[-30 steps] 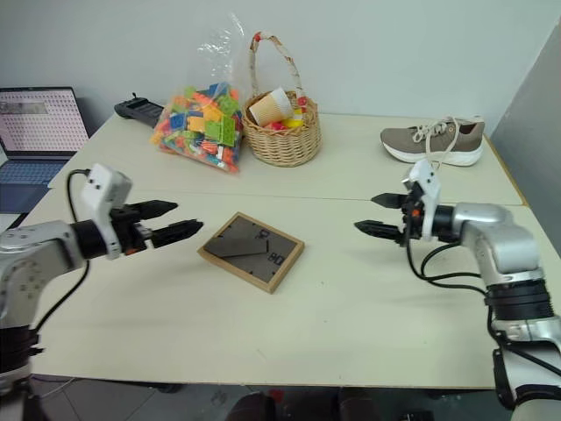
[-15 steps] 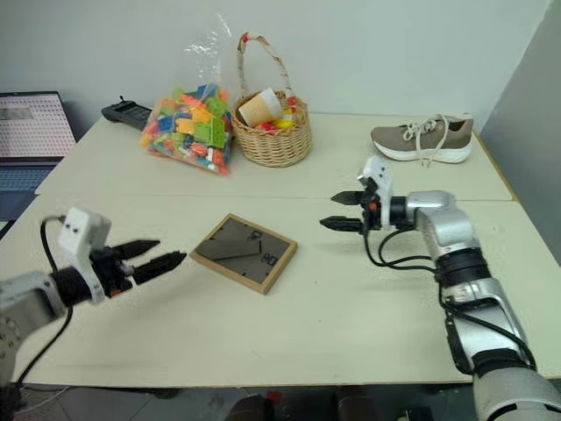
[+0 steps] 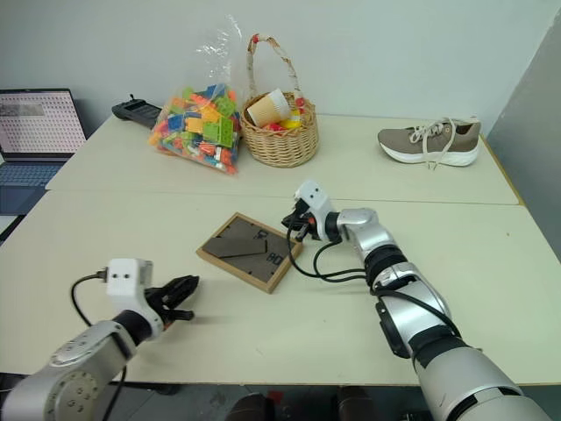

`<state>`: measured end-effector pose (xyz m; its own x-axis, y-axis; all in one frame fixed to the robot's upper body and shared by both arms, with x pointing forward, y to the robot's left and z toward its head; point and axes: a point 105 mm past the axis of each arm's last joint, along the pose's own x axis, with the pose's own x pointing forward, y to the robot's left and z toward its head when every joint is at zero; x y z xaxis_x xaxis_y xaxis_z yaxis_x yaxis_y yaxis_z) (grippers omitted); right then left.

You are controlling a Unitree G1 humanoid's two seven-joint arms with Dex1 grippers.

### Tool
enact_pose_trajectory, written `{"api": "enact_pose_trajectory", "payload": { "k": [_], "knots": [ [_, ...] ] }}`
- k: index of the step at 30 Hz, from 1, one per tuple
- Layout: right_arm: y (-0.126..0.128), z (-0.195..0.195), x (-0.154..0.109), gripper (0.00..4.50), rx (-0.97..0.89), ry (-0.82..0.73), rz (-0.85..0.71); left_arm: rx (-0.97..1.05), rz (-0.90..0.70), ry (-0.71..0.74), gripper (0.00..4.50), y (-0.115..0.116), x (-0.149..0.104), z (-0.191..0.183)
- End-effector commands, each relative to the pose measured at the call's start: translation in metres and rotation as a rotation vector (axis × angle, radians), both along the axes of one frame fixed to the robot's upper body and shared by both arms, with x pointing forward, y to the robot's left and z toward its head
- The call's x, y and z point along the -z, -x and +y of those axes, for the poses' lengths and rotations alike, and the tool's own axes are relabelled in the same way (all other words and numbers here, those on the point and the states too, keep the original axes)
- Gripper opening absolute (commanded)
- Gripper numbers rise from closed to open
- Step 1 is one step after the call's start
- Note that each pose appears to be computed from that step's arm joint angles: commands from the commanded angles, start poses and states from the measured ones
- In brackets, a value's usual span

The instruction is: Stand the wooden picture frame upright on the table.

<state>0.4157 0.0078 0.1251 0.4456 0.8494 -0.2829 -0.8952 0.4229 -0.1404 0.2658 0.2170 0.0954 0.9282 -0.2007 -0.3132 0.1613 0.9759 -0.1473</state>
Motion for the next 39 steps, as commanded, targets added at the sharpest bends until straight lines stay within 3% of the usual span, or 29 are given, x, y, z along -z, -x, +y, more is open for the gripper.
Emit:
{"api": "enact_pose_trajectory", "payload": {
  "k": [1,8,15,21,29,39],
  "knots": [
    [-0.002,0.010,-0.008,0.00,-0.001,0.019,-0.061,0.007,-0.030,-0.028,0.01,-0.010,0.000,-0.009],
    [0.028,0.028,0.002,0.00,-0.212,0.002,0.003,0.161,-0.020,-0.060,0.01,-0.028,0.006,-0.048],
    [0.053,-0.001,0.009,0.00,-0.271,0.023,0.045,0.308,0.001,-0.098,0.01,-0.036,0.008,-0.070],
    [0.080,-0.030,0.017,0.00,-0.229,0.058,0.095,0.474,0.030,-0.133,0.01,-0.033,0.013,-0.084],
    [0.103,-0.058,-0.003,0.00,-0.156,0.043,0.122,0.817,0.066,-0.121,0.01,-0.009,0.007,-0.124],
    [0.138,-0.094,0.012,0.00,-0.109,0.103,0.234,0.935,0.087,-0.173,0.01,-0.006,0.015,-0.130]
  ]
}}
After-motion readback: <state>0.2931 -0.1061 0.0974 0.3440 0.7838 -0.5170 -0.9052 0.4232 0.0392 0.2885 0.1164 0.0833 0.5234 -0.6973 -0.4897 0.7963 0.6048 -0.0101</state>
